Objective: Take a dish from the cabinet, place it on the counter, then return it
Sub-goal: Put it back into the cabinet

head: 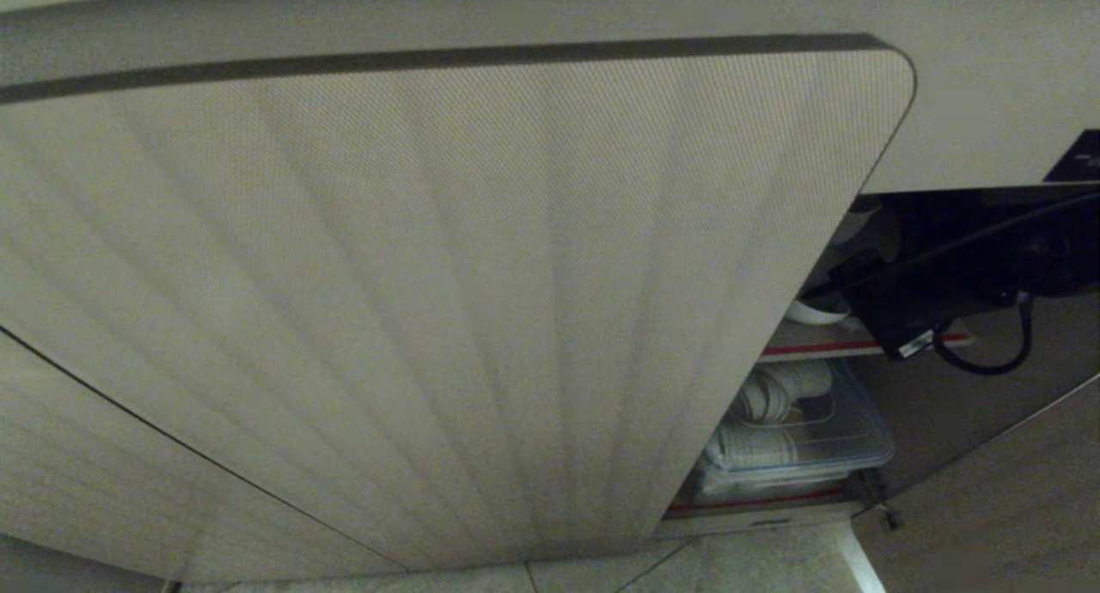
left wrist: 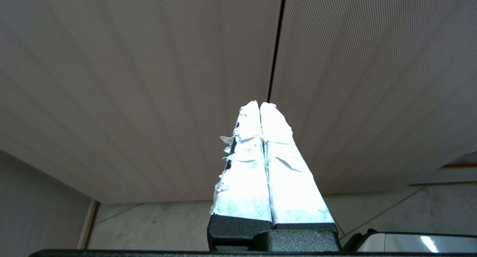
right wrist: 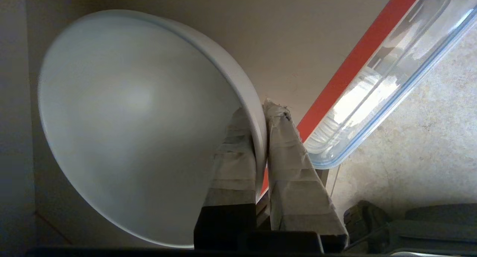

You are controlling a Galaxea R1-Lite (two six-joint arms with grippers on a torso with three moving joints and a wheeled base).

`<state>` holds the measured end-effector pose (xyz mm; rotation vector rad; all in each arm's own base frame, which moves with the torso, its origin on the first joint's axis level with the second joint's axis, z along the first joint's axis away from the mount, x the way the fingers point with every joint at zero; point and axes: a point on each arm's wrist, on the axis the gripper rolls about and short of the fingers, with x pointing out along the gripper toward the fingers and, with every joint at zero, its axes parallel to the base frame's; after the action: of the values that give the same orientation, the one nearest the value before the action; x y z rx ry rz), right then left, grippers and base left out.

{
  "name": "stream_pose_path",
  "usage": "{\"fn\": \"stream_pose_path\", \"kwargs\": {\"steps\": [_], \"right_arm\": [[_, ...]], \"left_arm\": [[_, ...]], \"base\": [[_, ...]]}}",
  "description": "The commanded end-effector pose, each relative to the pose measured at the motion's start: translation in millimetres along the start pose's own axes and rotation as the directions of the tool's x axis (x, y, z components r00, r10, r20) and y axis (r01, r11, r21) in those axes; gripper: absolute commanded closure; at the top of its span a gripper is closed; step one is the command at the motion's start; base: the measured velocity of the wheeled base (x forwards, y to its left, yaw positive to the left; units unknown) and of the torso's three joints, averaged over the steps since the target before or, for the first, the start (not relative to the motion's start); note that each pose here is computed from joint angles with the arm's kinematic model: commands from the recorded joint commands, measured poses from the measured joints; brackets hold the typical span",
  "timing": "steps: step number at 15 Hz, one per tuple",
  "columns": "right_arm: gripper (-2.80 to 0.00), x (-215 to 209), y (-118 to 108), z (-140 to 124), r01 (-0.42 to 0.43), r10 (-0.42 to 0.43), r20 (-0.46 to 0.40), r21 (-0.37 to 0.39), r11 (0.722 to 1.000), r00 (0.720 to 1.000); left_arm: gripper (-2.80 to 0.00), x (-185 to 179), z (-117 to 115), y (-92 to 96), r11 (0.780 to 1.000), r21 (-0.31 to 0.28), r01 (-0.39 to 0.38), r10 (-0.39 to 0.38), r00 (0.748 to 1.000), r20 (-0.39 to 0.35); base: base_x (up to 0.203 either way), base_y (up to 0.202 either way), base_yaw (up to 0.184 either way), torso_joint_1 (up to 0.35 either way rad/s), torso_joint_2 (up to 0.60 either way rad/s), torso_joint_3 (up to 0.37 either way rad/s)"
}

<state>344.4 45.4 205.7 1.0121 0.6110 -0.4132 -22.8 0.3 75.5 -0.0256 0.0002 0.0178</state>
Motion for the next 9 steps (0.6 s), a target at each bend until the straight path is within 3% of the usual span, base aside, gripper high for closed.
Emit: {"fn": "stream_pose_path", "kwargs": {"steps": [1,9], "right_arm": [[0.0,0.9,-0.8,-0.6,0.005,-0.005,-0.002,0.007,1.0,1.0],[0.0,1.3,-4.9,-2.4,0.02,-0.02,-0.006,0.018,1.0,1.0]], "left_arm": [[0.0,0.0,0.1,0.0,1.0,-0.001,-0.001,0.001,1.0,0.002],[0.0,0.0,0.0,0.0,1.0,-0.001,-0.001,0.001,1.0,0.0]], "base": [[0.0,0.0,0.0,0.0,0.0,0.0],[0.0,0.0,0.0,0.0,0.0,0.0]]}}
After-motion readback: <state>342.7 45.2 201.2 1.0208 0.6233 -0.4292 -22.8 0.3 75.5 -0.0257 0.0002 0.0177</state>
